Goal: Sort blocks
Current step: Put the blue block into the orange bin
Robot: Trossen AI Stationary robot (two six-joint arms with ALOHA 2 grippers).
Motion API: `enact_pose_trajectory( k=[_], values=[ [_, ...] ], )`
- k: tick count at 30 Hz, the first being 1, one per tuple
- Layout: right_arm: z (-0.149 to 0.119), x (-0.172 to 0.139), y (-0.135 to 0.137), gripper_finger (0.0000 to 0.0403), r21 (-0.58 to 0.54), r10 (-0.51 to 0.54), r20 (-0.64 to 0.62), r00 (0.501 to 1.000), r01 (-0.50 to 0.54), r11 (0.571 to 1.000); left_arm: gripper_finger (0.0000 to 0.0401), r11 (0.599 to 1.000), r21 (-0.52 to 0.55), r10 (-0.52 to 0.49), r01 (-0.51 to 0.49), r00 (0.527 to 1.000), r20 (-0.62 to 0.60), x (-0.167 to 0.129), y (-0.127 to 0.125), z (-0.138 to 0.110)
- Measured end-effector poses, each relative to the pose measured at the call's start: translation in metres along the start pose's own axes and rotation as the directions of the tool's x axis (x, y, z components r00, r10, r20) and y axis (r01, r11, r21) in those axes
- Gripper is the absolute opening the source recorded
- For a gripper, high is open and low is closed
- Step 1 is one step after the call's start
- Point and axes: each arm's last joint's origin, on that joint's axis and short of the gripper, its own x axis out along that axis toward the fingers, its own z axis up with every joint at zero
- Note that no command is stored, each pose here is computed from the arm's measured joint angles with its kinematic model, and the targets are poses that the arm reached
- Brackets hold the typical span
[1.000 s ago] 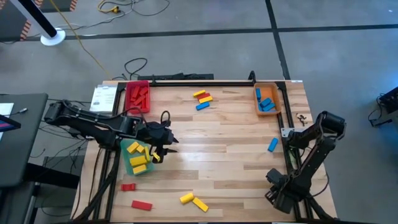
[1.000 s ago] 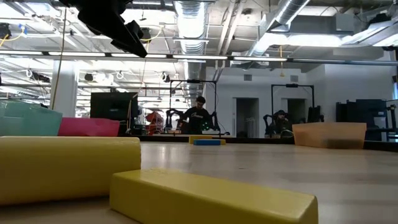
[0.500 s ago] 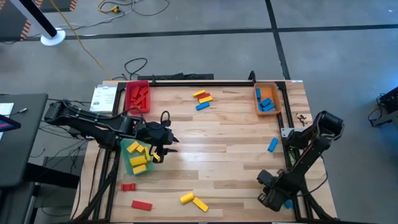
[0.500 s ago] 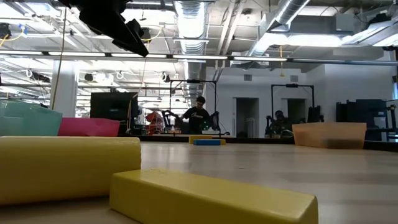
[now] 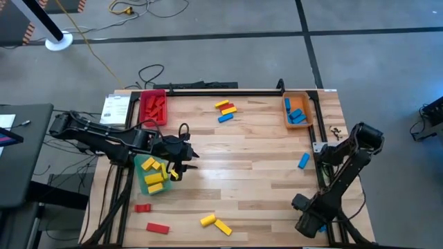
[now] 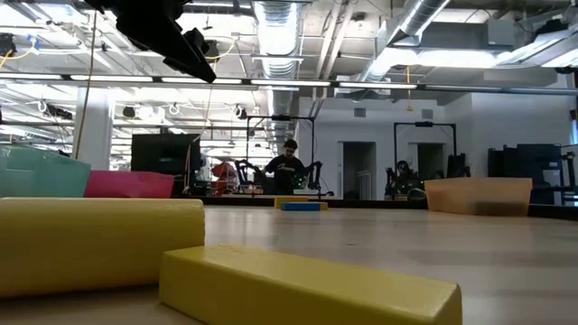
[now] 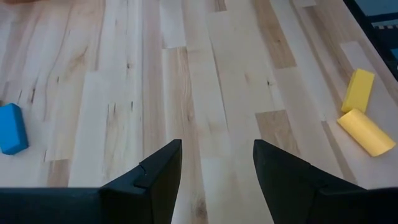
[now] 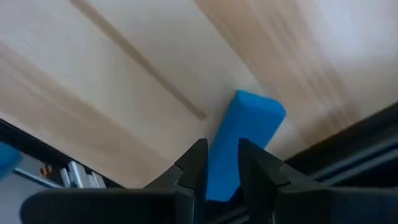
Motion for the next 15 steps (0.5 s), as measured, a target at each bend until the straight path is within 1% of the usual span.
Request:
enact_pose_trajectory(
  k=[10, 15],
  values=[
    [-0.009, 0.009, -0.008, 0.0102, 0.006, -0.039, -0.069, 0.997, 0.039, 0.999, 0.0194, 1.000, 0.015, 0.004, -0.004, 1.000, 0.023, 0.000, 0.000, 0.002],
    [-0.005, 0.018, -0.011, 0.0102, 0.006, -0.016, -0.082, 0.996, 0.016, 1.000, 0.0194, 1.000, 0.015, 0.004, -0.004, 1.000, 0.022, 0.000, 0.000, 0.002]
  ],
)
